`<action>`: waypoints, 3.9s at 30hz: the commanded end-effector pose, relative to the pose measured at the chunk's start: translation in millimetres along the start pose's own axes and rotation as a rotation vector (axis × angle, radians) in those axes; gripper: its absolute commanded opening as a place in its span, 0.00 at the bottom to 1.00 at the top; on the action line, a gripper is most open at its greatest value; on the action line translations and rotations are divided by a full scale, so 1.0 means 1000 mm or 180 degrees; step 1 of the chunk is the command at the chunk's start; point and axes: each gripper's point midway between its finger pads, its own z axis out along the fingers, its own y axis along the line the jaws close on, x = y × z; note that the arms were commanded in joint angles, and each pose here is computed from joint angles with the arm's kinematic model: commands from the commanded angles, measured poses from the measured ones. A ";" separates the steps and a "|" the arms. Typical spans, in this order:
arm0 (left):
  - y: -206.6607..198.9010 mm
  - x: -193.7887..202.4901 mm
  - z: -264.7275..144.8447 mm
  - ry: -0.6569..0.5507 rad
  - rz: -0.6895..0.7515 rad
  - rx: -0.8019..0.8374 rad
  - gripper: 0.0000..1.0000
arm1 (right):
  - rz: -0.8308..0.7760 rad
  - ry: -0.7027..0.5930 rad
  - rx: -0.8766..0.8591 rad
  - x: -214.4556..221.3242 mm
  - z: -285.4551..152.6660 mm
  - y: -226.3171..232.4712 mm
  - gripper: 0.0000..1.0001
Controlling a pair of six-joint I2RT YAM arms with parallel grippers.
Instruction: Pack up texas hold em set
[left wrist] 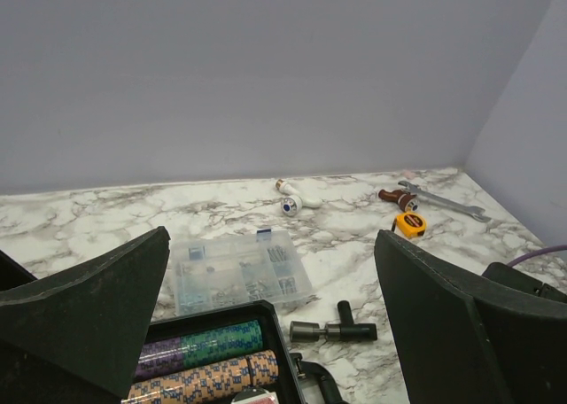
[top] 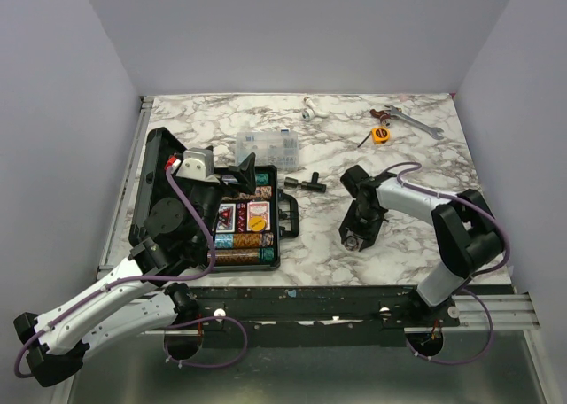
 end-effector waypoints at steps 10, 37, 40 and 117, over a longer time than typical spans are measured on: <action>-0.001 -0.022 -0.003 -0.0146 -0.0111 0.0054 0.98 | -0.0005 -0.0100 -0.0076 -0.008 0.017 0.023 0.47; -0.001 -0.021 -0.003 -0.0140 -0.0105 0.0053 0.98 | -0.0226 0.0014 0.0273 -0.003 0.030 0.003 0.51; -0.001 -0.022 -0.003 -0.0146 -0.0101 0.0048 0.98 | -0.0248 0.0053 0.0339 -0.002 0.034 -0.001 0.49; -0.127 0.186 0.035 0.1599 -0.2134 0.1287 0.82 | 0.0414 -0.0329 -0.1944 -0.054 -0.185 0.168 0.01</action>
